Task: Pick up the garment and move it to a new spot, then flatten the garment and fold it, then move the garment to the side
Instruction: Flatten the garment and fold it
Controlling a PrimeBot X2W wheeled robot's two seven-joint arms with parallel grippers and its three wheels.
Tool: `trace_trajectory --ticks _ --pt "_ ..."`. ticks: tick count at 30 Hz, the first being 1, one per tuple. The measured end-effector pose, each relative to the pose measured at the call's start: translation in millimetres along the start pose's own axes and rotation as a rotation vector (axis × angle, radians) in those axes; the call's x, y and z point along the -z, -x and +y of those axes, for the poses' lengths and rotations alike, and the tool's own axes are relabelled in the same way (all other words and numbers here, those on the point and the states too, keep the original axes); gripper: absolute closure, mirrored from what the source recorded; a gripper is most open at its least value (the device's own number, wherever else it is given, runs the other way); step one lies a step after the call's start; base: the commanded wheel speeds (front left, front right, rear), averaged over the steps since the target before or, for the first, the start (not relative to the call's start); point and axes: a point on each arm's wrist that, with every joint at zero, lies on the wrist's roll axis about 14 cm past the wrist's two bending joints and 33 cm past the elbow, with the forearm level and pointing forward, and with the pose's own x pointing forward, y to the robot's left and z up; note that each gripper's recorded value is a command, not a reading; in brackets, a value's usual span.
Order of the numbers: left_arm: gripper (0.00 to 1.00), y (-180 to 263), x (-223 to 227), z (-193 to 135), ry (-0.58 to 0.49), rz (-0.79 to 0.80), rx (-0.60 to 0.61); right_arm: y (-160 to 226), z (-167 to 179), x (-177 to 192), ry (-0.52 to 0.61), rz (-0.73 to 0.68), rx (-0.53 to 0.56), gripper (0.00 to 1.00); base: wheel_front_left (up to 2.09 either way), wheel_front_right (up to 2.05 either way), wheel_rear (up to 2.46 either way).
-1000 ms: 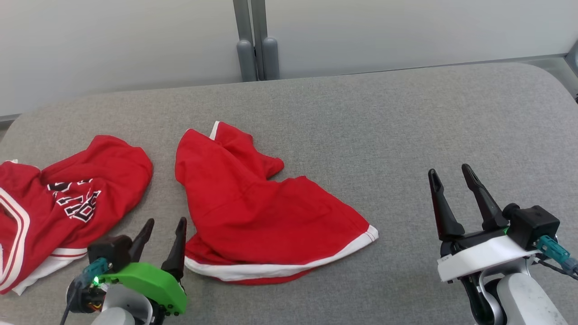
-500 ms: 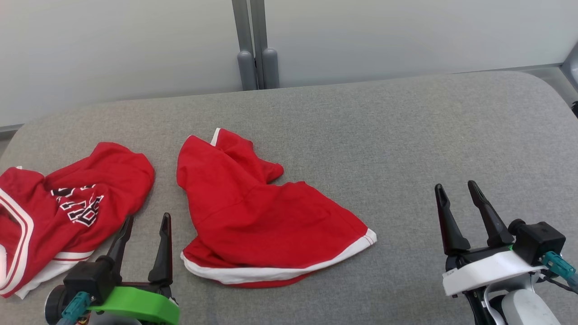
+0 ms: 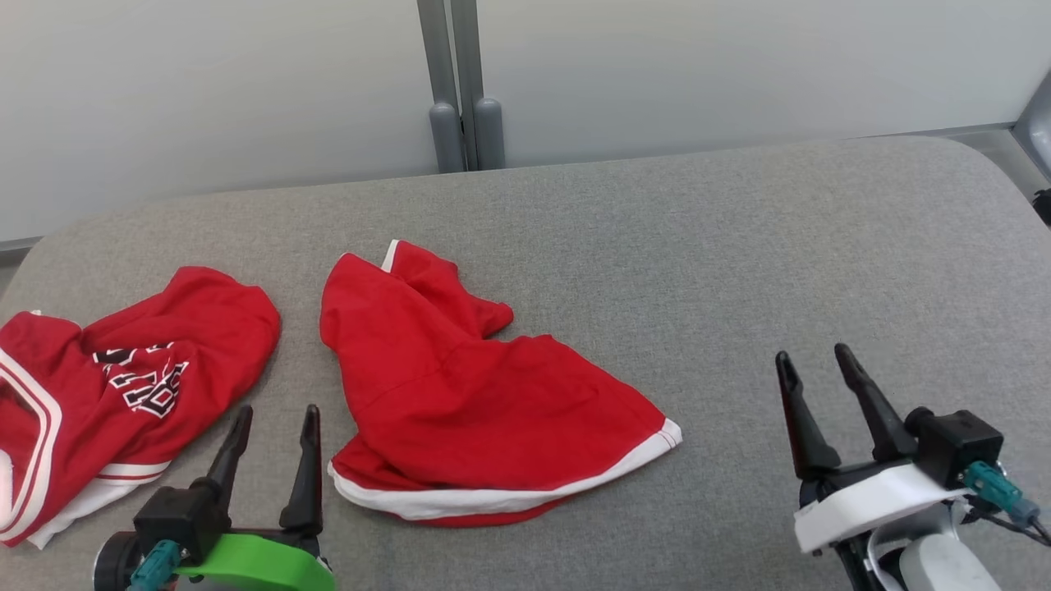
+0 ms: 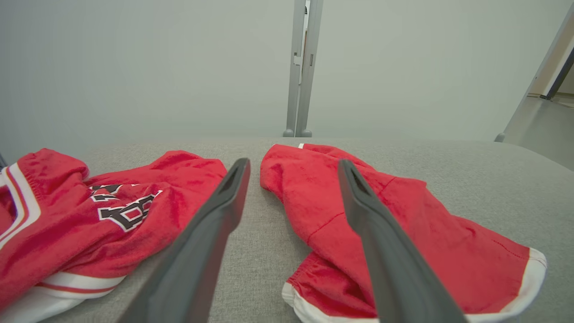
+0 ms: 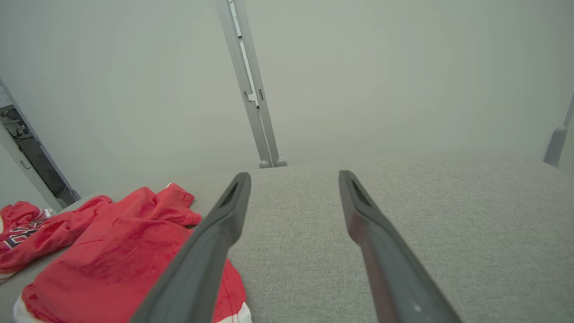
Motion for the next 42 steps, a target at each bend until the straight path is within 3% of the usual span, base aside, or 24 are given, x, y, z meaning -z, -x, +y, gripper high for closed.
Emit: trace_trajectory --ticks 10,16,35,36,37,38,39,40,41,42 --pt "0.0 27 83 -1 0.028 0.476 0.102 9 15 88 -0.068 0.445 -0.068 0.0 0.0 0.0 0.0" --pt "0.0 19 91 -4 0.052 0.546 0.13 5 26 117 -0.081 0.61 -0.113 0.0 0.0 0.0 0.0" --pt "0.0 0 122 0 0.06 0.673 0.165 -11 55 165 -0.115 0.756 -0.204 0.0 0.0 0.0 0.0" --pt "0.15 1 124 -1 0.062 0.679 0.168 -11 56 166 -0.118 0.757 -0.206 0.0 0.0 0.0 0.0" --pt "0.51 2 125 -2 0.065 0.684 0.17 -11 57 167 -0.12 0.76 -0.208 0.12 0.0 0.0 0.0" --pt "0.64 3 126 -3 0.066 0.686 0.175 -11 58 167 -0.124 0.76 -0.211 0.4 0.0 0.0 0.0" --pt "1.0 4 126 -3 0.066 0.689 0.178 -10 59 167 -0.124 0.762 -0.213 0.61 0.0 0.0 0.0" --pt "1.0 4 127 -3 0.069 0.692 0.179 -9 59 168 -0.125 0.764 -0.214 0.74 0.0 0.0 0.0" --pt "1.0 5 127 -4 0.071 0.693 0.179 -8 59 169 -0.126 0.765 -0.214 1.0 0.0 0.0 0.0" --pt "1.0 6 127 -3 0.075 0.693 0.178 -6 60 169 -0.129 0.77 -0.214 1.0 0.0 0.0 0.0"
